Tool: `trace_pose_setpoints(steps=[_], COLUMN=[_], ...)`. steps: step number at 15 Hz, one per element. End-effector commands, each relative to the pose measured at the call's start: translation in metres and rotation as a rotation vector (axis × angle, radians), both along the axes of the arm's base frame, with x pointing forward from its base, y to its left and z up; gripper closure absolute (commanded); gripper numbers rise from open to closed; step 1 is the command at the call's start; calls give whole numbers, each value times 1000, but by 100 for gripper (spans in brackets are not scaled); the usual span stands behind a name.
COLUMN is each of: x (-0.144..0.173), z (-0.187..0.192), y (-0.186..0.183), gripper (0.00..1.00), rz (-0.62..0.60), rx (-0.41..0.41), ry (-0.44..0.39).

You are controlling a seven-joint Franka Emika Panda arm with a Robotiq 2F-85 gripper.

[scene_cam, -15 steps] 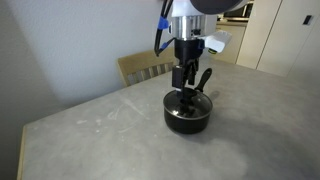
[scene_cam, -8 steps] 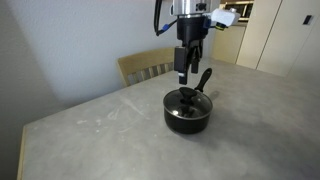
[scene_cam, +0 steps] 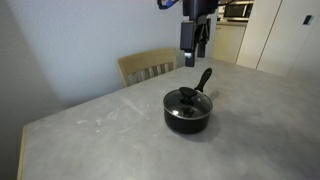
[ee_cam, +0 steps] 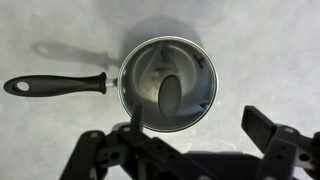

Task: Put the lid on the pot

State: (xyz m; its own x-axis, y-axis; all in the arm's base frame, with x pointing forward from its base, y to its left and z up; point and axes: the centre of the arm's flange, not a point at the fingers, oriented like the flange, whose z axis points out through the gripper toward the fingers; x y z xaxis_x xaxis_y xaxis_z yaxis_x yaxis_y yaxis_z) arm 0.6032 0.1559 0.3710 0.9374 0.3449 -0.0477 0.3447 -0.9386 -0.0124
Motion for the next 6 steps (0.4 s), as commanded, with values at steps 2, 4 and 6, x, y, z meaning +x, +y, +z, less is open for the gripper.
trace_pose_setpoints(steps=[2, 4, 6], x=[-1, -1, -1], z=[7, 9, 8], y=[0, 1, 1], gripper=[0, 0, 0], rz=[0, 0, 1], rx=[1, 1, 1], ry=[-8, -12, -11])
